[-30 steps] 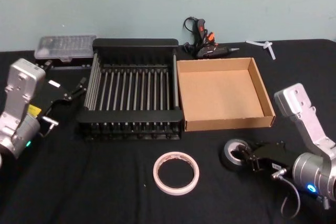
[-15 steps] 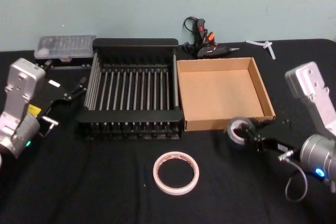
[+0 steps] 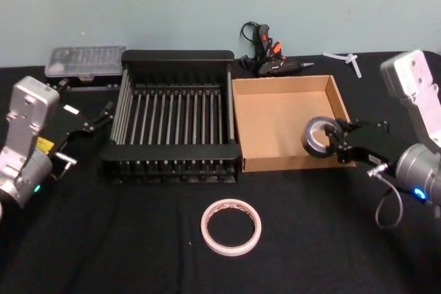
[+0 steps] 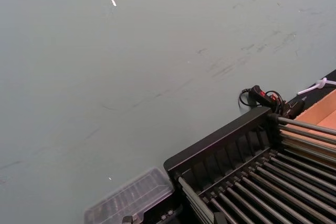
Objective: Pick up the white tape and place it into the black box , Pick up the silver tape and place it into the brown box.
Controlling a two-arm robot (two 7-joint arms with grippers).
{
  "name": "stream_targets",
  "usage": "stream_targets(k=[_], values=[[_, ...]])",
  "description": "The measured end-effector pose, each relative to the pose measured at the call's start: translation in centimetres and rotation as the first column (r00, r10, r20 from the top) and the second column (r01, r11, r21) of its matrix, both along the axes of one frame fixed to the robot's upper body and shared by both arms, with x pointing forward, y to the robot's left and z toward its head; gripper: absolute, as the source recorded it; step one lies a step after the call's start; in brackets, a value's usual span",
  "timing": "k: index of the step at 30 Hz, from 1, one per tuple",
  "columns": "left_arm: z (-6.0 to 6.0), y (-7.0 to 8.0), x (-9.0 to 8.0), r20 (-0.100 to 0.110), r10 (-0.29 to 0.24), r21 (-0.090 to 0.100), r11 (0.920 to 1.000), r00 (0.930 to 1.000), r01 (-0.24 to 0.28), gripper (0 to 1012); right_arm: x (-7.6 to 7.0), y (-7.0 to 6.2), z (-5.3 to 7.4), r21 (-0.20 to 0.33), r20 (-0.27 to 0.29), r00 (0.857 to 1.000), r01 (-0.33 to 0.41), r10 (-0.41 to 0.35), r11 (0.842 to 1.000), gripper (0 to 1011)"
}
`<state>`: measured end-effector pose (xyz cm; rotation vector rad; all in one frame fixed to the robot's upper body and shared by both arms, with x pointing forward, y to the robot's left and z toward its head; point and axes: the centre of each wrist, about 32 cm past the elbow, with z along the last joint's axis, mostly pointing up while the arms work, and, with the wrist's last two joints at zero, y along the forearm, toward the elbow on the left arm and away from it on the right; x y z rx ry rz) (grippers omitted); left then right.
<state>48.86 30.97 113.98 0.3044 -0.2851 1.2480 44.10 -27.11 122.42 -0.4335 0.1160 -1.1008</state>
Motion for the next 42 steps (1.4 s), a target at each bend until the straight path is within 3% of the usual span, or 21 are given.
stream_targets(k=[15,18,26,42], values=[[0.0,0.0,0.0,0.000,0.000,0.000,1.0000,1.0000,0.000,1001,5.0,0.4,-0.5,-0.019,0.043,0.999,0.017,-0.016,1.000,187],[0.0,0.0,0.0,0.000,0.000,0.000,1.0000,1.0000,0.000,1001,6.7,0.6,-0.8,-0.024,0.044,0.999,0.028,-0.027,0.999,187],[0.0,0.0,0.0,0.000,0.000,0.000,1.0000,1.0000,0.000,1001,9.2,1.2,-1.9,-0.025,0.035,0.999,0.035,-0.035,0.999,187],[0.0,0.0,0.0,0.000,0.000,0.000,1.0000,1.0000,0.000,1001,11.4,2.3,-4.0,-0.024,-0.006,0.999,0.039,-0.039,0.999,187]])
